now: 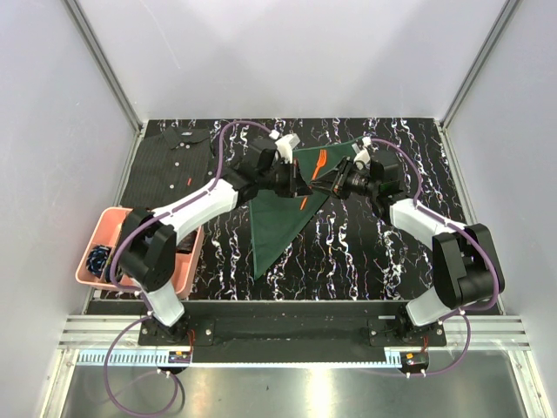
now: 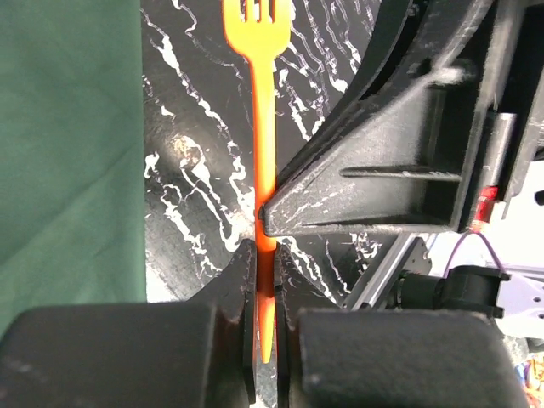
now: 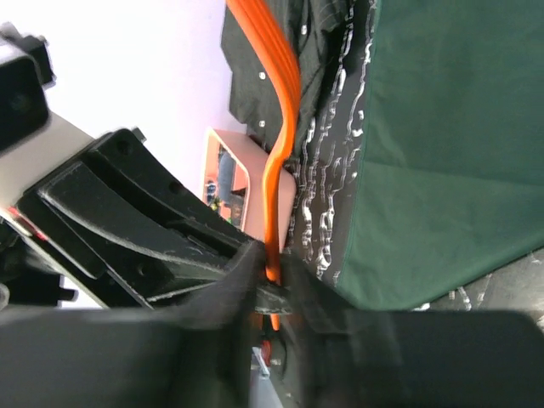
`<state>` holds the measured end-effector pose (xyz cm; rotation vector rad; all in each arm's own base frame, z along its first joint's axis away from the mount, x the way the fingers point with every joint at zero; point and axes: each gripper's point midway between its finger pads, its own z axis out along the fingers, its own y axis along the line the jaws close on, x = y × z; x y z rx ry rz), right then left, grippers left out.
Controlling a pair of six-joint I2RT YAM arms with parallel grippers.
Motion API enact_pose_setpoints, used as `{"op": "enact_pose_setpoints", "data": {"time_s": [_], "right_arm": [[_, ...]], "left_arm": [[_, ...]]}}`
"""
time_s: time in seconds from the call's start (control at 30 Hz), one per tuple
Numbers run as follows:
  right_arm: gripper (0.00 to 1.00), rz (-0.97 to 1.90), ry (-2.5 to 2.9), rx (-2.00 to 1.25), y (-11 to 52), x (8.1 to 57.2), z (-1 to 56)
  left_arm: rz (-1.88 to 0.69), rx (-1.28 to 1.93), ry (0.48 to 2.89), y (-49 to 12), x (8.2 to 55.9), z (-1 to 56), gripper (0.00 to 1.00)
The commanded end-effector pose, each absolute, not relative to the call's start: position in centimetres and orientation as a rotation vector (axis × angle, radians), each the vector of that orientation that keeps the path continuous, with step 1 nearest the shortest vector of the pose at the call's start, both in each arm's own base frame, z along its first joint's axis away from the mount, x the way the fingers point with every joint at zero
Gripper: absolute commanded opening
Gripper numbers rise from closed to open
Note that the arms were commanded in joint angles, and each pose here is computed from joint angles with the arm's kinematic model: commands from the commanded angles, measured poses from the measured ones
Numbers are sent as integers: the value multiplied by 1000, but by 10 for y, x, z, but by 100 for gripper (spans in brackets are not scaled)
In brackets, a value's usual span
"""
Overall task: Fold the napkin, place the utensils inside, and roll it up
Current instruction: Pass the utensil from the right arm to the left, then place the utensil onto the napkin
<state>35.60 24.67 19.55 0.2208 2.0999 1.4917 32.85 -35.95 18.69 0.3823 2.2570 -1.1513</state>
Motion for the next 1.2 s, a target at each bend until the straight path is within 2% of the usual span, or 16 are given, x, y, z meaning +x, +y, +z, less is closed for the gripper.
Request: {"op": "enact_pose_setpoints", "data": {"time_s": [0.0, 0.03, 0.07, 0.1, 0.17, 0.27, 0.57, 1.17], "right_arm": [[42, 1438, 2074, 167, 248, 358, 207], [49, 1414, 2076, 162, 246, 358, 205], [64, 1395, 2080, 167, 243, 357, 204], [70, 1355, 2092, 194, 238, 354, 200], [78, 1301, 2079, 188, 230, 352, 203], [83, 1217, 2080, 223, 211, 350, 201], [84, 1195, 2032, 348, 154, 359, 208], [84, 1214, 2059, 375, 151, 360, 198]], "left_arm": [[-1058, 390, 2214, -352, 363, 193, 0], [-1039, 385, 2228, -348, 368, 191, 0], [-1010, 377, 2240, -342, 376, 185, 0], [-963, 397, 2269, -338, 382, 174, 0], [-933, 424, 2301, -336, 387, 160, 0], [-891, 491, 2363, -337, 392, 131, 0], [-911, 642, 2460, -347, 391, 66, 0], [-851, 651, 2539, -346, 406, 29, 0]]}}
